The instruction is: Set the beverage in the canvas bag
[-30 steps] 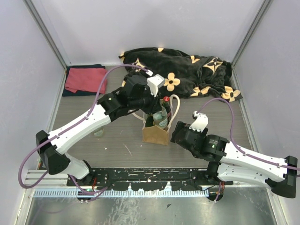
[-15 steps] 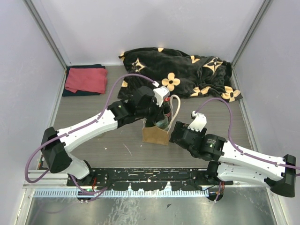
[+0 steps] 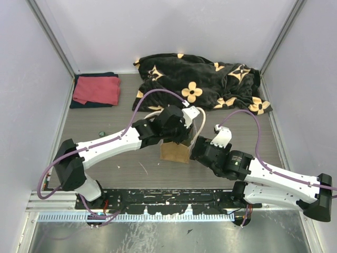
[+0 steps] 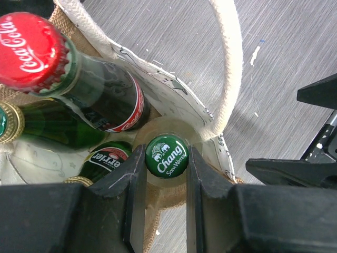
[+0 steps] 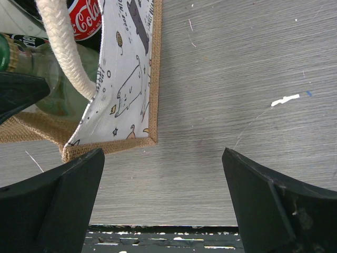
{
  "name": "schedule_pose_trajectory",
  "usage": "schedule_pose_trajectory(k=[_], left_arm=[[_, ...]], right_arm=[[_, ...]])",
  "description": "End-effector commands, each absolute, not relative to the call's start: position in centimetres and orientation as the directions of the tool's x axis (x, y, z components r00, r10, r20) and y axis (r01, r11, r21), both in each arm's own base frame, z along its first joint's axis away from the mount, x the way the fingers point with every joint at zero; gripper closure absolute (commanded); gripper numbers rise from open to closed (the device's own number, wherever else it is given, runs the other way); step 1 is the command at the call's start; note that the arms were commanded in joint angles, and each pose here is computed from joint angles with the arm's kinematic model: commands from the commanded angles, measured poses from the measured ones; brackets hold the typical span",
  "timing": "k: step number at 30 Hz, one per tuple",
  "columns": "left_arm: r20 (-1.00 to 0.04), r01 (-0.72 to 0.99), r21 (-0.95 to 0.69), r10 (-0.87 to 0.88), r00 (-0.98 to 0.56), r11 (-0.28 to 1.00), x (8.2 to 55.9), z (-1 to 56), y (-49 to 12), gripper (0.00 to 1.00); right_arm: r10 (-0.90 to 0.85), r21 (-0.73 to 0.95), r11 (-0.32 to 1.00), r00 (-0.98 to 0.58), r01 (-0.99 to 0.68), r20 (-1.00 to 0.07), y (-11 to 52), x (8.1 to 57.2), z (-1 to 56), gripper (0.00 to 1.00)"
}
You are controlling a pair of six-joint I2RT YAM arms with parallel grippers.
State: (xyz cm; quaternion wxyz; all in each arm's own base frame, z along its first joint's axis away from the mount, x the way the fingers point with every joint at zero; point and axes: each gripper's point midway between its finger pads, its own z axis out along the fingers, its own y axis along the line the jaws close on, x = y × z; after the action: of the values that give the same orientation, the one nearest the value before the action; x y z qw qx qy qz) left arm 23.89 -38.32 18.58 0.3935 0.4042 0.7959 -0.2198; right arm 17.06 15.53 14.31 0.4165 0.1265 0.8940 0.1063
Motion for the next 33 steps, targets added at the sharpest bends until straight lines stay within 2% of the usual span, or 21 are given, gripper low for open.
schedule_pose_trajectory(k=[1, 17, 22, 25, 30, 33], left_arm=[[-0.887, 0.809, 0.049, 0.397, -0.234, 0.586, 26.0, 21.4, -40.1, 1.0], [-0.863, 0.8, 0.092, 0.449, -0.233, 0.593, 26.4, 17.7, -39.7, 1.0], [-0.866, 0.794, 0.085, 0.439, -0.239, 0.601, 26.3, 18.1, -39.6, 0.68], [-0.868, 0.792, 0.081, 0.434, -0.243, 0.606, 26.3, 18.5, -39.4, 0.55], [-0.873, 0.783, 0.083, 0.425, -0.242, 0.617, 26.2, 19.4, -38.8, 0.34], [-0.876, 0.788, 0.081, 0.421, -0.235, 0.61, 26.0, 20.1, -38.7, 0.3]], right_arm=[[0.342, 0.328, 0.935, -0.601, 0.137, -0.723, 15.9, 17.5, 15.0, 0.0], [0.341, 0.324, 0.935, -0.608, 0.142, -0.717, 15.7, 17.5, 14.3, 0.0], [0.337, 0.321, 0.937, -0.612, 0.14, -0.715, 15.9, 17.5, 14.2, 0.0], [0.336, 0.319, 0.937, -0.615, 0.141, -0.714, 16.0, 17.5, 14.1, 0.0], [0.334, 0.319, 0.937, -0.619, 0.139, -0.711, 16.1, 17.5, 13.9, 0.0], [0.334, 0.32, 0.937, -0.621, 0.139, -0.709, 16.2, 17.5, 13.9, 0.0]])
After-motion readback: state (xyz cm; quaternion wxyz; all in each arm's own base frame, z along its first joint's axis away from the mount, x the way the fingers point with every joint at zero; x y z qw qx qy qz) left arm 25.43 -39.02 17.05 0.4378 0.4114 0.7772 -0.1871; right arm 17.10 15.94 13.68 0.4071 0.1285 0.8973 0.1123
